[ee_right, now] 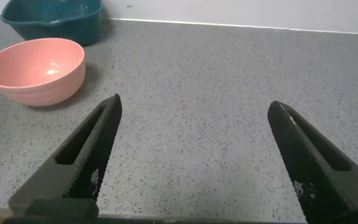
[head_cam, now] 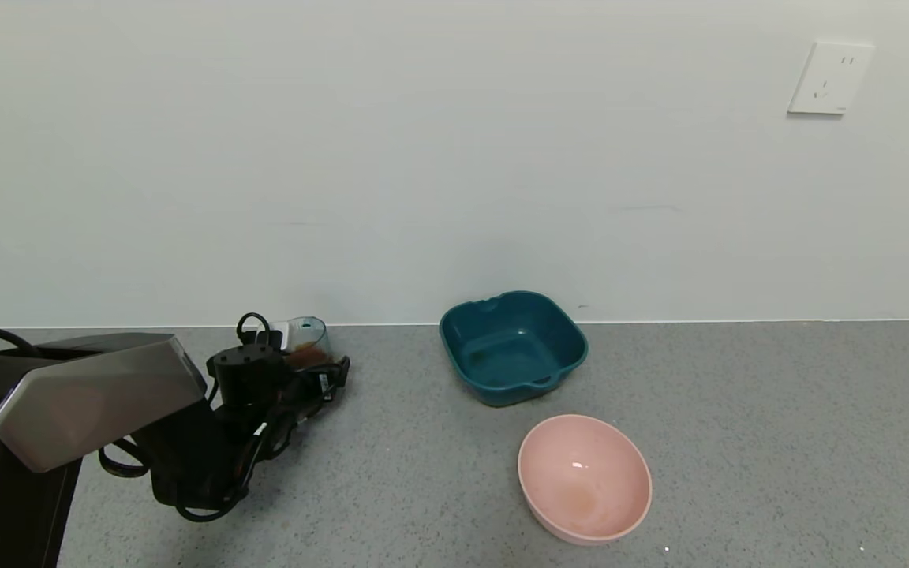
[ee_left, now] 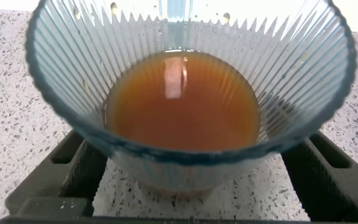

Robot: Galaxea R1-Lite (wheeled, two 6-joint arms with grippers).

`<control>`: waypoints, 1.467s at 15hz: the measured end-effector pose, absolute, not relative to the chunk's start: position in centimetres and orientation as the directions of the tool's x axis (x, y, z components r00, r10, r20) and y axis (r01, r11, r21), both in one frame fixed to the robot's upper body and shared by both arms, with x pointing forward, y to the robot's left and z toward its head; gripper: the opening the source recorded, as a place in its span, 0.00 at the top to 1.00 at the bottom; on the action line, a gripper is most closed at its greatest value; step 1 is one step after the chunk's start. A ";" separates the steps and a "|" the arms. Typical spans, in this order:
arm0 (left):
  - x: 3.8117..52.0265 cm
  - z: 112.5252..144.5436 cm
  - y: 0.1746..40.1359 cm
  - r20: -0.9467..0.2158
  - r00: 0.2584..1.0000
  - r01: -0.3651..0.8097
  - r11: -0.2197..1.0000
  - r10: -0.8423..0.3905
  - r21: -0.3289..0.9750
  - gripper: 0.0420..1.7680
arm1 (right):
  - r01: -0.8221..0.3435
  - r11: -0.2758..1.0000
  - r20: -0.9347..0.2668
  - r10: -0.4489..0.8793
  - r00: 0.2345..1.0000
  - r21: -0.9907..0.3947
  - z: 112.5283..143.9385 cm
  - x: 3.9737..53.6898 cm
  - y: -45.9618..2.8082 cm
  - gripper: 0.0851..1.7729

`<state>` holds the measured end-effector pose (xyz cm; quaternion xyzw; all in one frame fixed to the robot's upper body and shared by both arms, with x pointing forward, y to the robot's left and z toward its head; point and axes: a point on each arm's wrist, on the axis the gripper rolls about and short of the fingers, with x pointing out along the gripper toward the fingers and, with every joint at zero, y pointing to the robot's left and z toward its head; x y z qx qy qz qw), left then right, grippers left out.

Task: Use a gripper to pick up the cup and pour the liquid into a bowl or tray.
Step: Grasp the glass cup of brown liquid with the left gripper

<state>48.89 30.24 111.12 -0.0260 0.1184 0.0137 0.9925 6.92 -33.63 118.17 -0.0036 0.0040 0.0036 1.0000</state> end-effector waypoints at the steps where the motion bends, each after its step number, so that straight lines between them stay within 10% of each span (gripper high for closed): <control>1: 49.0 111.2 30.3 -0.235 0.972 -0.035 0.998 0.023 -0.048 0.03 | -0.007 1.000 -0.008 0.007 1.000 -0.007 118.2 6.9 -33.6 0.04; 8: 49.4 111.1 30.4 -0.228 0.973 -0.038 0.998 0.026 -0.049 0.03 | -0.007 1.000 -0.008 0.007 1.000 -0.007 118.2 6.9 -33.6 0.04; 11: 49.5 110.9 30.4 -0.230 0.973 -0.041 0.998 0.029 -0.048 0.24 | -0.007 1.000 -0.008 0.007 1.000 -0.007 118.2 6.9 -33.6 0.04; 22: 49.5 110.8 30.4 -0.231 0.972 -0.039 0.998 0.027 -0.047 0.26 | -0.007 1.000 -0.008 0.007 1.000 -0.007 118.2 6.9 -33.6 0.04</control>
